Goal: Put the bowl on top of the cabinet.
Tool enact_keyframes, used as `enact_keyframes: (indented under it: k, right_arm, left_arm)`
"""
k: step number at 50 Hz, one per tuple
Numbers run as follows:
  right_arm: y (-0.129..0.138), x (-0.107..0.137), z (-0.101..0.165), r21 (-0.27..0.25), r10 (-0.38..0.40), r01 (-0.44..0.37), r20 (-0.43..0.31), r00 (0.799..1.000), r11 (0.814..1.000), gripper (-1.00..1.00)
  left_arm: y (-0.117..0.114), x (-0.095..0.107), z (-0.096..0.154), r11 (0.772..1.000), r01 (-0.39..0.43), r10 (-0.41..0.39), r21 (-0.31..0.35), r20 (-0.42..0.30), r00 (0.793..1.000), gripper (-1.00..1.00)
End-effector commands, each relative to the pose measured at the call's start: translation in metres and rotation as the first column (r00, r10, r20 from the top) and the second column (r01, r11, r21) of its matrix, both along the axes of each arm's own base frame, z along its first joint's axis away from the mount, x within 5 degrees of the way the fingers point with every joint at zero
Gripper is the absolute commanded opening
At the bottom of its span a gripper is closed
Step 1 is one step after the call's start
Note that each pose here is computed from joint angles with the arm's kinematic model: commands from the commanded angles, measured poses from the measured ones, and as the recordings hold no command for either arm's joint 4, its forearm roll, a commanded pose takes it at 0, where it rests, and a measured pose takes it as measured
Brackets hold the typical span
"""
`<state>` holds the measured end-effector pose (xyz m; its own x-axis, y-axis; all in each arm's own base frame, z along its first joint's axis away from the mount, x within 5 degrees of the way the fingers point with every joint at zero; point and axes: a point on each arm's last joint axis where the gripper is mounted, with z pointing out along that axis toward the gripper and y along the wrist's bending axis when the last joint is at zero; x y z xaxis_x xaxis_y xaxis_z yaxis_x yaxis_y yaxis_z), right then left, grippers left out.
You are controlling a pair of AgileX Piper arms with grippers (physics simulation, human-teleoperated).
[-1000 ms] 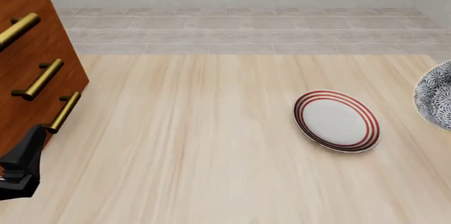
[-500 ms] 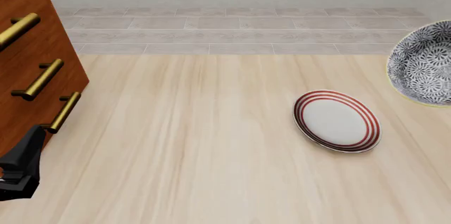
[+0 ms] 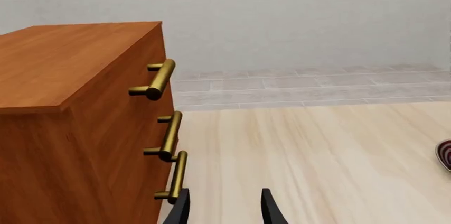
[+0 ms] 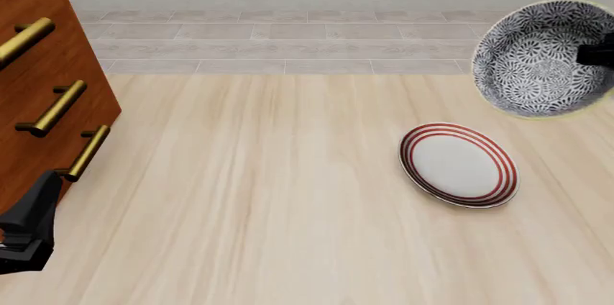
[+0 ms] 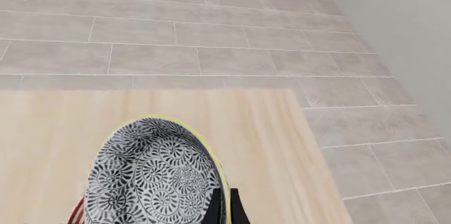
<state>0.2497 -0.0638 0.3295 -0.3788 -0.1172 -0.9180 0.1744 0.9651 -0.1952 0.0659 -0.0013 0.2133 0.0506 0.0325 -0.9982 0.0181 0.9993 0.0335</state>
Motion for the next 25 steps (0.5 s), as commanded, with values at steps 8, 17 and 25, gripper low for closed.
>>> enact_keyframes:
  k: [8,17,25]
  right_arm:
    - [0.035,0.019,0.009,0.005,0.141,-0.141,0.025,0.99,0.99,-1.0]
    - [0.054,0.027,0.012,-0.003,0.214,-0.214,0.027,0.976,0.977,-1.0]
    - [0.071,0.034,0.015,-0.001,0.272,-0.272,0.037,0.962,0.962,-1.0]
  left_arm:
    - [0.0,0.001,0.001,1.0,0.0,0.0,-0.005,0.004,1.0,1.0]
    - [0.0,-0.001,0.001,1.0,0.0,0.0,-0.008,0.008,1.0,1.0]
    - [0.0,-0.002,0.001,1.0,0.001,0.0,-0.012,0.012,1.0,1.0]
